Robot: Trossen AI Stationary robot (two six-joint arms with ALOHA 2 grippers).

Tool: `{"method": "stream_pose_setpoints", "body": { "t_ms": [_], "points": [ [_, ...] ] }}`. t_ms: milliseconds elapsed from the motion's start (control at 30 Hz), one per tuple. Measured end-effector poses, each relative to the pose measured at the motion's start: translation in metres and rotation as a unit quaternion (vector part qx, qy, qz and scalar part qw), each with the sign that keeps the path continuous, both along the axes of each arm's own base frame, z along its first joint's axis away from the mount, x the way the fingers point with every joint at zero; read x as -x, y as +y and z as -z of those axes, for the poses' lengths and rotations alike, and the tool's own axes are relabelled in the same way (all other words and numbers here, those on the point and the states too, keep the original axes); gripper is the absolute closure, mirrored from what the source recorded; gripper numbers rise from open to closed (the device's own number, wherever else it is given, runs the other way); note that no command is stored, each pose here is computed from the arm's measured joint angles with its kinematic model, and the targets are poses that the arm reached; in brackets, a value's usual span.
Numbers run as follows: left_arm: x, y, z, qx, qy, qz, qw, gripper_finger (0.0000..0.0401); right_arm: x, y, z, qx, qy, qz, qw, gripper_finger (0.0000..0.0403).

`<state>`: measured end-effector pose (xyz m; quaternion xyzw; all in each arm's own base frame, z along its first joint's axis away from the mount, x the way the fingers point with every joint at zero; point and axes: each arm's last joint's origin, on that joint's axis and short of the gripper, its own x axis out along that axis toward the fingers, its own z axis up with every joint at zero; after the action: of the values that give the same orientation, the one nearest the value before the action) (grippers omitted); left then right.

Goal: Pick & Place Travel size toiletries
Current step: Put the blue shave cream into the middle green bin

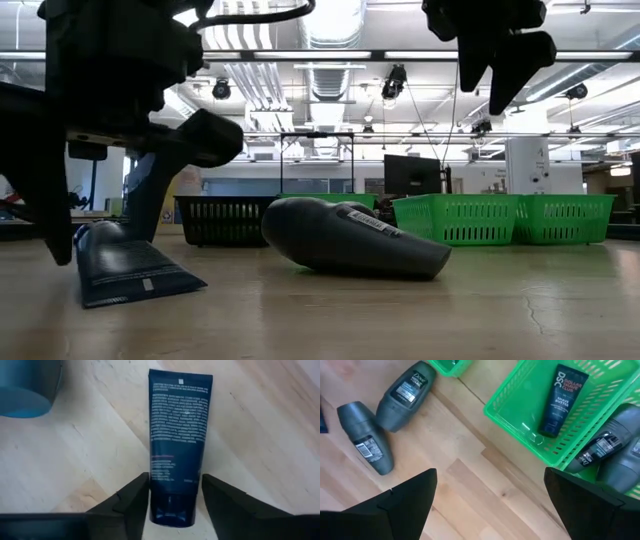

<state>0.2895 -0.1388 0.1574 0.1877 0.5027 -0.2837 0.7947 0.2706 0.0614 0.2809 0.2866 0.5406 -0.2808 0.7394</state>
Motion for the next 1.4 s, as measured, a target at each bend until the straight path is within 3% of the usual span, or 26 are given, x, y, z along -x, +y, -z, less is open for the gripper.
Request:
{"method": "stream_pose_setpoints", "body": {
  "t_ms": [167, 367, 500, 600, 667, 767, 867, 1100, 1400],
  "points": [
    [0.002, 0.001, 0.000, -0.006, 0.015, 0.000, 1.000, 0.0279, 0.002, -0.001, -0.001, 0.005, -0.001, 0.007, 1.000, 0.0038],
    [0.007, 0.005, -0.006, -0.029, 0.037, -0.015, 0.999, 0.0279, 0.007, -0.002, -0.005, -0.001, -0.009, 0.014, 1.000, 0.0047],
    [0.001, 0.015, -0.038, -0.049, -0.032, -0.094, 0.994, 0.0279, 0.022, 0.000, -0.011, -0.028, -0.030, 0.054, 0.998, 0.0058],
    [-0.003, 0.030, -0.066, -0.057, -0.104, -0.197, 0.973, 0.0279, 0.037, 0.000, -0.011, -0.060, -0.079, 0.090, 0.991, 0.0065],
    [-0.006, 0.040, -0.080, -0.032, -0.153, -0.266, 0.951, 0.0279, 0.043, -0.002, -0.012, -0.097, -0.152, 0.107, 0.978, 0.0070],
    [-0.014, 0.054, -0.100, 0.028, -0.218, -0.332, 0.917, 0.0279, 0.045, -0.003, -0.016, -0.153, -0.288, 0.112, 0.939, 0.0075],
    [-0.019, 0.066, -0.107, 0.038, -0.250, -0.366, 0.896, 0.0279, 0.046, -0.006, -0.017, -0.172, -0.366, 0.116, 0.907, 0.0078],
    [-0.033, 0.081, -0.116, 0.066, -0.308, -0.390, 0.865, 0.0279, 0.047, -0.007, -0.010, -0.161, -0.367, 0.124, 0.908, 0.0066],
    [-0.063, 0.075, -0.123, 0.050, -0.319, -0.339, 0.883, 0.0279, 0.030, -0.008, -0.018, -0.141, -0.371, 0.113, 0.911, 0.0062]
  ]
}}
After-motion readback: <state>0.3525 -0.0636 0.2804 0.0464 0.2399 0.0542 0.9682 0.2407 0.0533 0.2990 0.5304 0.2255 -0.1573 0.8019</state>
